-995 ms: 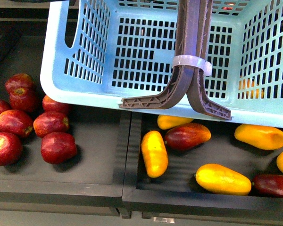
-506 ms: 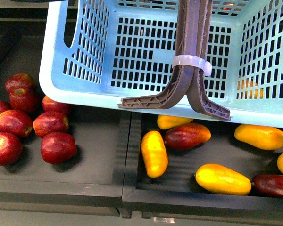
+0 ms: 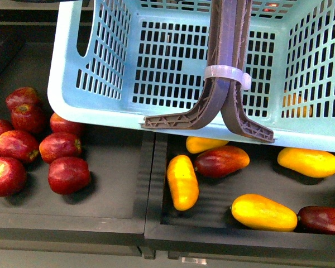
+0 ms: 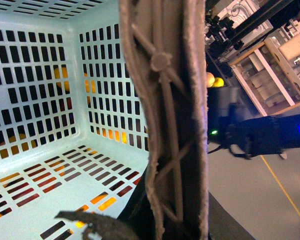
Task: Pick mango and avocado into basket
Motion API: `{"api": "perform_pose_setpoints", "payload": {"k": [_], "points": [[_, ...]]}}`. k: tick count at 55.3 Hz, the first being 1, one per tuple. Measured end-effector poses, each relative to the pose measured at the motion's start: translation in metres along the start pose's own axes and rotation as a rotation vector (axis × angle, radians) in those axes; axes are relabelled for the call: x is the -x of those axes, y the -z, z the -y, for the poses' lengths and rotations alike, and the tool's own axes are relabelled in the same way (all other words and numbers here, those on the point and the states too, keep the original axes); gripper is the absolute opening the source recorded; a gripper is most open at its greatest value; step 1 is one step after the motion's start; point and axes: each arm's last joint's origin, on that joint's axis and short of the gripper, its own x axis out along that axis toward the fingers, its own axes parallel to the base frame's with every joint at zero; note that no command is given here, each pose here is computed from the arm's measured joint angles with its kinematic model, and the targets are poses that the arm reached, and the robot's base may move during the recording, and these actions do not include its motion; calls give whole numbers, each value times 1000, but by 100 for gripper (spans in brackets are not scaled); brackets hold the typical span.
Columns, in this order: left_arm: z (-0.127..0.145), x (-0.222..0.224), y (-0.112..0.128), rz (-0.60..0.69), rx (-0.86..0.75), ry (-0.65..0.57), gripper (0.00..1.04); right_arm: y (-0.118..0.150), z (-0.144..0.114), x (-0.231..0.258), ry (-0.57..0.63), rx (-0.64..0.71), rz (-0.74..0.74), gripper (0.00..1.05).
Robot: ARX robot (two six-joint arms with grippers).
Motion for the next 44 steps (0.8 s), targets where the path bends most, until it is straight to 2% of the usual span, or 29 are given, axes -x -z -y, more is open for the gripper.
{"api": "perform_pose_setpoints", "payload": {"k": [6, 11, 12, 15, 22, 26, 33, 37, 42, 44], "points": [[0, 0, 0, 0, 0, 0, 7, -29, -15, 56, -198, 20, 49, 65], [0, 0, 0, 0, 0, 1, 7, -37, -23, 101, -370, 60, 54, 65], [0, 0, 0, 0, 0, 1, 7, -37, -24, 107, -396, 66, 52, 65], [0, 0, 0, 0, 0, 1, 7, -34, -30, 149, -580, 112, 8, 65], [0, 0, 0, 0, 0, 0, 7, -18, -37, 195, -788, 210, -26, 65], [0, 0, 0, 0, 0, 0, 7, -6, -38, 210, -839, 266, -27, 65], [0, 0, 0, 1, -2, -2, 7, 42, -38, 227, -905, 468, -54, 65], [0, 0, 0, 0, -2, -1, 7, 63, -39, 230, -913, 553, -49, 65], [0, 0, 0, 0, -2, 1, 7, 75, -41, 229, -911, 597, -39, 65], [0, 0, 0, 0, -2, 0, 7, 79, -42, 228, -906, 612, -35, 73]]}}
